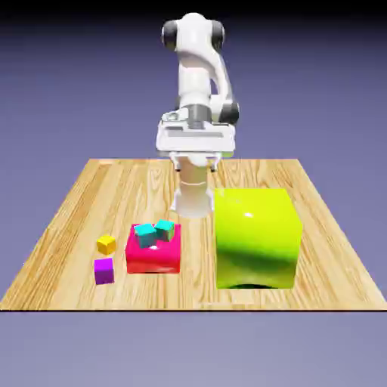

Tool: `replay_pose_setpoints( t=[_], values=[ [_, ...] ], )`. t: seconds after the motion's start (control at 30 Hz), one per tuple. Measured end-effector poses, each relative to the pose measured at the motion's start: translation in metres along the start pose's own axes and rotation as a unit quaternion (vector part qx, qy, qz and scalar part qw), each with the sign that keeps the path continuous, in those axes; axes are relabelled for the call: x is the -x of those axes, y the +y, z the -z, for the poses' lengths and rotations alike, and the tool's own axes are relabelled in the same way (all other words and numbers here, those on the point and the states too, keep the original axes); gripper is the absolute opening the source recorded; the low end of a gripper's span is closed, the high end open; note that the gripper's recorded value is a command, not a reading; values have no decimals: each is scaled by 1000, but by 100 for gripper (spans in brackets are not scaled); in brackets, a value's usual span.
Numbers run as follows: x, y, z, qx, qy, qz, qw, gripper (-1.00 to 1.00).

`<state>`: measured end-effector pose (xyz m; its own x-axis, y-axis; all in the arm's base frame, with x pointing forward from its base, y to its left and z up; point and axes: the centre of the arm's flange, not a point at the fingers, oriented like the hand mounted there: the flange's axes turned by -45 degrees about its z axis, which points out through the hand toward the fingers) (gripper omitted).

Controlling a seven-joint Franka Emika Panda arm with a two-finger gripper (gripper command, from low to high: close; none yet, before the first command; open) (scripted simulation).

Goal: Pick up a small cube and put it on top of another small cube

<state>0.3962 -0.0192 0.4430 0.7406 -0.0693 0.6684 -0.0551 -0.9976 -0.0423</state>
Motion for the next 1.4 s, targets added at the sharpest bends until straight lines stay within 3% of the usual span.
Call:
replay_pose_setpoints(
  t=[0.13, 0.3, 0.5, 0.7, 0.93, 0.97, 1.23, 1.4],
  values=[
    [25, 80, -46, 29, -96, -203, 974, 0],
    [82, 175, -86, 72, -188, -445, 873, 0],
    [172, 267, -105, 119, -249, -686, 673, 0],
    [272, 343, -92, 155, -245, -860, 421, 0],
    [307, 330, -147, 155, -245, -860, 421, 0],
    [309, 329, -149, 155, -245, -860, 421, -100],
    [273, 342, -94, 155, -245, -860, 421, -100],
    [187, 288, -109, 101, -339, -761, 544, -100]
  ],
)
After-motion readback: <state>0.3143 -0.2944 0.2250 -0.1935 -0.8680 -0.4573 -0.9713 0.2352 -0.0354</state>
